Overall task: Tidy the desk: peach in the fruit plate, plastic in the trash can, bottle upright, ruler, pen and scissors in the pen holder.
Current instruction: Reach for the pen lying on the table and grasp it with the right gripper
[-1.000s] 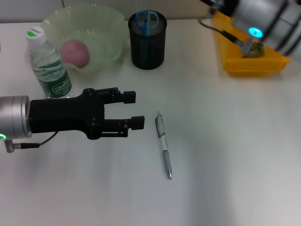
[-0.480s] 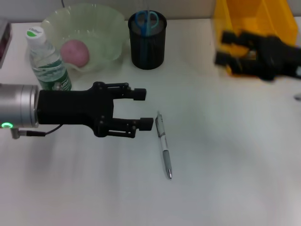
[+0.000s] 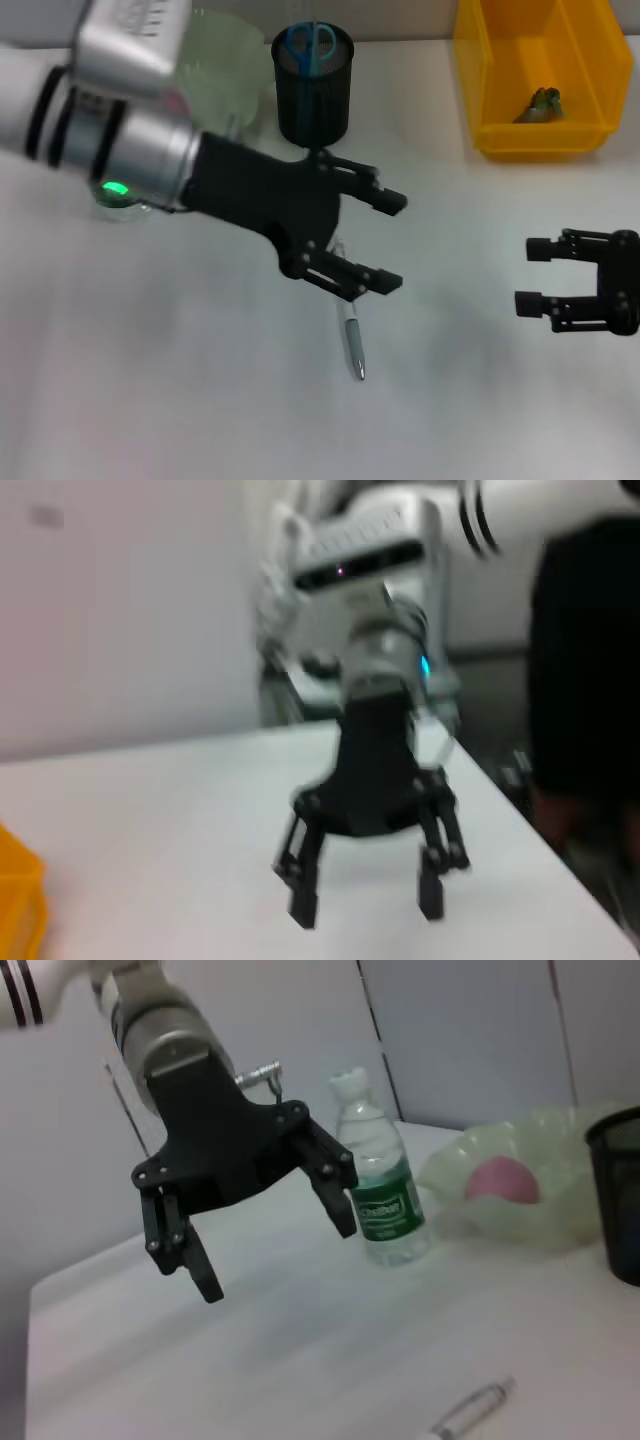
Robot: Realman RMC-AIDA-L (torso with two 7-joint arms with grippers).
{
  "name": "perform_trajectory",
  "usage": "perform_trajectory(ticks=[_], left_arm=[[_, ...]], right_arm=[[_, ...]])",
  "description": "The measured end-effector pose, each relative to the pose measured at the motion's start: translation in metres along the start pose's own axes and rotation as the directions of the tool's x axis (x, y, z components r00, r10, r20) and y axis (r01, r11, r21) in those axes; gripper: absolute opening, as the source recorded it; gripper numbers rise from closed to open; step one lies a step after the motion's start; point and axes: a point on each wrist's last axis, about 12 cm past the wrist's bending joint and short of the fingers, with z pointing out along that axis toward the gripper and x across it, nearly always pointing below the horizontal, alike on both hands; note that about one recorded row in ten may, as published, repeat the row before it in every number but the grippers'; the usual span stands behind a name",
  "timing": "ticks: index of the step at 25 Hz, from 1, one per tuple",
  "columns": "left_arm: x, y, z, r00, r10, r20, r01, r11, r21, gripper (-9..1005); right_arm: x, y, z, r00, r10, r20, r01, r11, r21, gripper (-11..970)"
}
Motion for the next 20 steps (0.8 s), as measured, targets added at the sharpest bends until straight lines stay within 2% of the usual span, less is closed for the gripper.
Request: perform_trajectory(ticks=[3,5,12,16,20], left_arm=[[-0.009,0.005,0.006,0.998,0.046,-0.051,-0.045,0.999,0.03,783],[-0.033,0.018,0.02,0.965,0.185,-0.185,-0.171,0.981,0.091,783],[-0.048,0.023,0.04,0.894,0.325,-0.308,-0.294,0.945,0.143,783],[-0.049,0.023,0.045,0.882,0.33,-0.338,-0.298,0.944,0.145,783],[-0.043,0.024,0.039,0.918,0.255,-0.304,-0.24,0.967,0.088,783]], right_arm=[[0.006,0.003,-0.007,1.0,-0.002,0.01,0.002,1.0,0.023,813],[0.01,0.003,-0.009,1.0,-0.001,0.017,0.0,0.999,0.038,813],[0.01,0.003,-0.011,1.0,0.004,0.026,-0.006,0.999,0.051,813],[0.008,0.002,-0.01,1.0,0.003,0.027,-0.004,0.999,0.047,813],[-0.002,0.0,-0.004,1.0,-0.004,0.023,0.003,1.0,0.01,813]])
